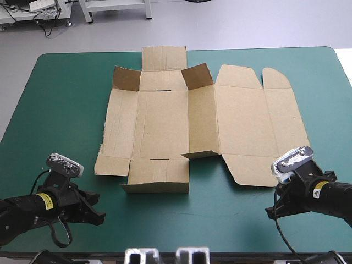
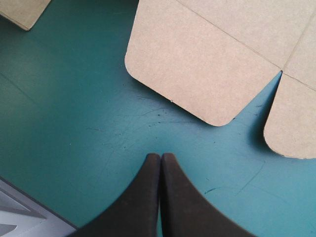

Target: Fold the box

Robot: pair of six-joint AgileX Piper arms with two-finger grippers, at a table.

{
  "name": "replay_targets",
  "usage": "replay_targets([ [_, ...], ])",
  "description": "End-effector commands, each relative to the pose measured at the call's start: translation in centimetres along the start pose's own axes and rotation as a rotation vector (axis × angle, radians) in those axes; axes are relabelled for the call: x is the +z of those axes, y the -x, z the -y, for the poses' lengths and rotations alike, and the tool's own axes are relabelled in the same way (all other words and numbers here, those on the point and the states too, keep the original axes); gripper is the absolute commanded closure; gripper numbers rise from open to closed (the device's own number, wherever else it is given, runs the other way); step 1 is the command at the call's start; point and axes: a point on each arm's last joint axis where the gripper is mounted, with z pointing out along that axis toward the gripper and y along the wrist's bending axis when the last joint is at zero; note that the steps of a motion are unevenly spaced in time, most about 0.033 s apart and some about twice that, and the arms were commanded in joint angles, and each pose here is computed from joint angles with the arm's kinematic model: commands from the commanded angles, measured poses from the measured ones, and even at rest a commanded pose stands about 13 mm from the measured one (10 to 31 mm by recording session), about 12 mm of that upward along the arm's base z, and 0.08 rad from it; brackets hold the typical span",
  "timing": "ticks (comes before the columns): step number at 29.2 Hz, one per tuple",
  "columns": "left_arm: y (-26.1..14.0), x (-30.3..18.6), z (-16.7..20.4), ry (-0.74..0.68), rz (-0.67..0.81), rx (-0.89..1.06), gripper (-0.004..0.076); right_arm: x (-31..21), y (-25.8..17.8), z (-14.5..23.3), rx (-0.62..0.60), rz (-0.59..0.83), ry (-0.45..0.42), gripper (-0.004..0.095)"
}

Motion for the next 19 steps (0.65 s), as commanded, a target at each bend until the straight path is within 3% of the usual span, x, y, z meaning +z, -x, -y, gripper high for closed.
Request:
replay_targets([
  [1,0.8,-0.5,0.4,-0.025,0.059,-0.002,0.0734,-0.7,0.8,0.0,-0.005,0.069,-0.007,0.0927],
  [8,0.8,-0.4,0.6,-0.055,0.04,-0.025,0.0734,-0.7,0.8,0.0,-0.005,0.069,-0.007,0.0927],
  [12,1.0,0.6,1.1,-0.117,-0.052,-0.063,0.0734,-0.7,0.8,0.0,-0.005,0.069,-0.007,0.0927],
  [19,3.4,3.4,0.7,-0.121,-0.059,-0.094,0.0718,-0.7,0.8,0.0,-0.005,0.069,-0.007,0.0927],
])
